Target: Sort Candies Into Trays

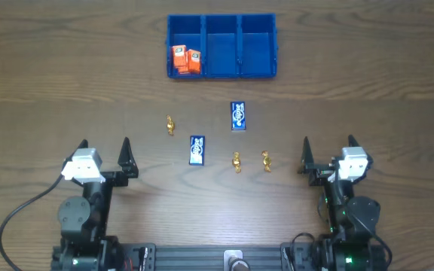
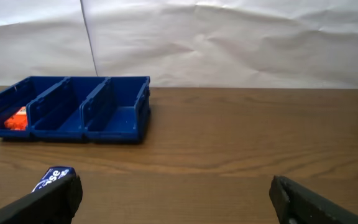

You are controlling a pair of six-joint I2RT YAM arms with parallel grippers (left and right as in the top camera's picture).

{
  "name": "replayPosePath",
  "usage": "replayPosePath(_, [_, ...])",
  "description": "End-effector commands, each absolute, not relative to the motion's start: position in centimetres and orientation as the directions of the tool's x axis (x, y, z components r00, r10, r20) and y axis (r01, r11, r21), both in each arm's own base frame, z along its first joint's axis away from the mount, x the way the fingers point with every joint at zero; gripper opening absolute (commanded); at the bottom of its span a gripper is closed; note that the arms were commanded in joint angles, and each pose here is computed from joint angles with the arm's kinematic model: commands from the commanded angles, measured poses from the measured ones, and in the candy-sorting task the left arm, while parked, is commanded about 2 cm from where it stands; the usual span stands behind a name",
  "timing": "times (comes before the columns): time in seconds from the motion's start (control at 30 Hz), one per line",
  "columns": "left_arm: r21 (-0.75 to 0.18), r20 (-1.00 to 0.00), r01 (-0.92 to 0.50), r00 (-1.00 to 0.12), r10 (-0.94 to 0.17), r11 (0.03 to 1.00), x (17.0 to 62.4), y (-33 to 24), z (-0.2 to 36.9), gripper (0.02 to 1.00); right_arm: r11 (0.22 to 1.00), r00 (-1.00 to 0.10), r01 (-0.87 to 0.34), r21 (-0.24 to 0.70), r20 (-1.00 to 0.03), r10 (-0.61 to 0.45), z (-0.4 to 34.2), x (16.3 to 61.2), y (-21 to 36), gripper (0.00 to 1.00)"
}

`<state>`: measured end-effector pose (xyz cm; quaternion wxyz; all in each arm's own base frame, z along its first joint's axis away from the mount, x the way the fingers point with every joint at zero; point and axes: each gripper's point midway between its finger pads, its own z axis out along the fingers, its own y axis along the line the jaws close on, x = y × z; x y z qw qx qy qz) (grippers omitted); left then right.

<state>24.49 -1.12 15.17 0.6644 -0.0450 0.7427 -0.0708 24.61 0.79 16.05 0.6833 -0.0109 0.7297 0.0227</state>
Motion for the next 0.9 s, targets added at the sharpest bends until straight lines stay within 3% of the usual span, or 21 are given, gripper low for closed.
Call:
replayPosePath(0.03, [-0.151,-0.976,0.027,-0.163,-0.145,0.988,24.3,-1.2,13.6,0.996,0.996,0.006,-0.055,0.065,-0.998,0.065,17.8,24.6,0.9,0.998])
replayPosePath(0.13, [-0.151,-0.976,0.026,-0.163,-0.145,0.988,24.3,-1.2,13.6,0.998,0.96,0.034,-0.073,0.27,-0.961,0.273,19.1,24.6,1.0,0.998])
replayPosePath(0.2, [-0.151,-0.976,0.027,-0.163,-0.145,0.988,24.3,-1.2,13.6,0.998,0.952,0.014,-0.098,0.291,-0.956,0.294,19.7,24.5,1.5,0.998])
replayPosePath(0.47, [-0.151,-0.976,0.027,-0.163,-0.145,0.988,24.3,-1.2,13.6,0.998,0.925,-0.26,-0.212,0.317,-0.93,0.259,25.6,26.2,4.8,0.998])
replayPosePath(0.6, [-0.151,-0.976,0.027,-0.163,-0.145,0.988,24.3,-1.2,13.6,0.998,0.894,-0.417,-0.25,0.372,-0.875,0.247,27.1,28.2,6.5,0.998])
replayPosePath(0.73, [-0.151,-0.976,0.026,-0.163,-0.145,0.988,24.3,-1.2,13.6,0.998,0.872,-0.574,-0.266,0.411,-0.794,0.199,26.7,30.2,9.1,0.998])
replayPosePath(0.9, [-0.151,-0.976,0.027,-0.163,-0.145,0.988,24.3,-1.2,13.6,0.996,0.878,-0.774,-0.258,0.404,-0.63,0.062,23.5,31.9,16.0,0.998])
